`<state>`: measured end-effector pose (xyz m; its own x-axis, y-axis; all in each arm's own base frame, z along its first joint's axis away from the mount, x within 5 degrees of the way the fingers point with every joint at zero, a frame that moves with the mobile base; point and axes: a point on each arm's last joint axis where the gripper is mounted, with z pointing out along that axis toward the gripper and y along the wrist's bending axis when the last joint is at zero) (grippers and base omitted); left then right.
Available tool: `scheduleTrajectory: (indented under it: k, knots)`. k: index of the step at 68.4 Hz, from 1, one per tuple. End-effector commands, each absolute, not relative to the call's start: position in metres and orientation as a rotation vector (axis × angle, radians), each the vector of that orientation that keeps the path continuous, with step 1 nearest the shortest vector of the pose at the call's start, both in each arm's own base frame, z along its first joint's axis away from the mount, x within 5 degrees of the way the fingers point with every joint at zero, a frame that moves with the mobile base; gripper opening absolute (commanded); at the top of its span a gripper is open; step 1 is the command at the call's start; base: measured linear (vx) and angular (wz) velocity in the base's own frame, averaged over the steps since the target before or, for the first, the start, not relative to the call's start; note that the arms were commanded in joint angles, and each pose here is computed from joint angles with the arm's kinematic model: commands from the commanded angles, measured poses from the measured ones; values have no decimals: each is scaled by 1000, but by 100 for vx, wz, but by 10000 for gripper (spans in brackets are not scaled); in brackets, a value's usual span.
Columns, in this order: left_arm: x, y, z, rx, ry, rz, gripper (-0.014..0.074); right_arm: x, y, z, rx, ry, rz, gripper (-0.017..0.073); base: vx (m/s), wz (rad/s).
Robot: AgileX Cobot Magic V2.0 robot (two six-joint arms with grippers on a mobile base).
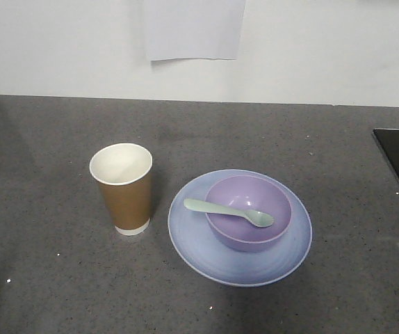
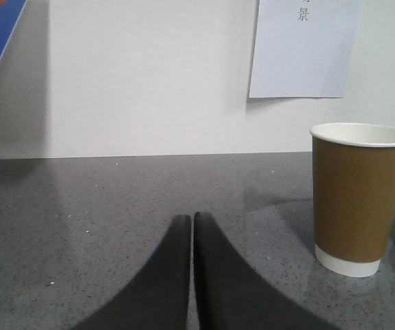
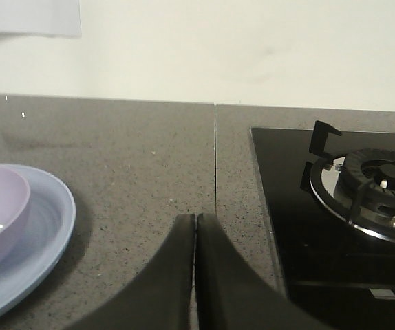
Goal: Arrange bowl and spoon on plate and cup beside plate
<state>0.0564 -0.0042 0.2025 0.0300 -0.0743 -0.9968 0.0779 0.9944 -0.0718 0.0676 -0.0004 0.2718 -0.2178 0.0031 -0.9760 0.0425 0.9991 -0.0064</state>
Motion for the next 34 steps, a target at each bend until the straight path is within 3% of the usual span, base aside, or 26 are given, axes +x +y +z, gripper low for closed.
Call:
scheduleTrajectory:
  k: [1, 34]
  knots:
    - [54, -5, 215, 0, 1435, -139, -8, 59, -1, 274, 86, 1654, -33, -6, 0, 0]
    - [54, -5, 215, 0, 1435, -139, -8, 54, -10, 217, 184, 1407, -80, -6, 0, 0]
